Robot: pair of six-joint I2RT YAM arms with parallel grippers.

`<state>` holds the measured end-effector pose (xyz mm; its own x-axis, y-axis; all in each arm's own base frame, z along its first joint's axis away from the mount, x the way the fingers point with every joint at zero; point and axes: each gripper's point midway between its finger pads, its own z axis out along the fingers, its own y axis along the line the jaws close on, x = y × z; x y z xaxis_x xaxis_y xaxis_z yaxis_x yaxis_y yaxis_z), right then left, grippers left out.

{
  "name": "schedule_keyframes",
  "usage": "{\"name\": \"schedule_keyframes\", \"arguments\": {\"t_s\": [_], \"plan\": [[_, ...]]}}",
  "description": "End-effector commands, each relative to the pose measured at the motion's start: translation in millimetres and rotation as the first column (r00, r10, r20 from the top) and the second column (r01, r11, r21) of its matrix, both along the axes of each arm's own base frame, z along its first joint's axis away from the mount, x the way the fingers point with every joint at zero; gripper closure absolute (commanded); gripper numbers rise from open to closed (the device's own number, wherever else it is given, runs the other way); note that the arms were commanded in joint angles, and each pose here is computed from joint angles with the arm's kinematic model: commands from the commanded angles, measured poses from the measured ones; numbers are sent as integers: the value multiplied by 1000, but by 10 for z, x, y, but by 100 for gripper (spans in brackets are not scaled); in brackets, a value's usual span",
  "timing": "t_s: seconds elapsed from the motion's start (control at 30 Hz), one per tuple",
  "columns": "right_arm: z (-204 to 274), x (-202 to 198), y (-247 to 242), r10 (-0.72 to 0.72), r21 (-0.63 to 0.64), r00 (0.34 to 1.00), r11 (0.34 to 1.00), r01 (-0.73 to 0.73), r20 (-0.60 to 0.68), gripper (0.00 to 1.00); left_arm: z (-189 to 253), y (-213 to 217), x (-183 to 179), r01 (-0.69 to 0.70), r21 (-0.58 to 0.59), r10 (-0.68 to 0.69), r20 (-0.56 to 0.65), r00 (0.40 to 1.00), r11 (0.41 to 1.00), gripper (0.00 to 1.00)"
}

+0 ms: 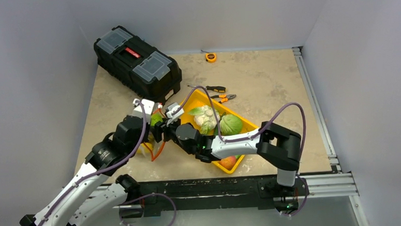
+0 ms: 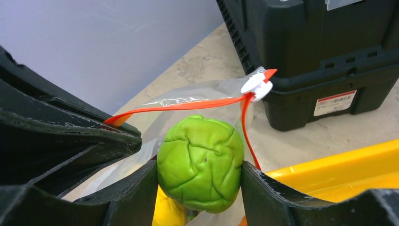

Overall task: Place the food in the zip-top bag and seal the zipper
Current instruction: Place the fake fruit in the zipper food storage bag.

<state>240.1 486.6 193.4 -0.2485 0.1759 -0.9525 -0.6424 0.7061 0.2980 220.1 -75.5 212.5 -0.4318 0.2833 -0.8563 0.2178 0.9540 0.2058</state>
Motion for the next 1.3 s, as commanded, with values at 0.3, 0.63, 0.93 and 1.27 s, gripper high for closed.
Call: {"name": "schedule_keyframes", "arguments": {"t_s": [0.3, 0.63, 0.93, 1.27], "plan": [[421, 63, 341, 54, 69, 968, 995, -73, 247, 66, 167, 15, 45, -19, -66, 26, 97, 995, 998, 100], [276, 233, 500, 20, 48, 961, 998, -35, 276, 21, 160, 15, 53, -22, -68, 29, 100, 995, 997, 100], [221, 182, 274, 15, -16, 973, 1000, -12, 230, 11, 171, 38, 39, -29, -69, 36, 101, 994, 997, 100], [-8, -89, -371, 33, -136, 995, 990, -20, 93, 15, 106, 56, 52, -51, -17, 51, 44, 998, 999, 100]]}}
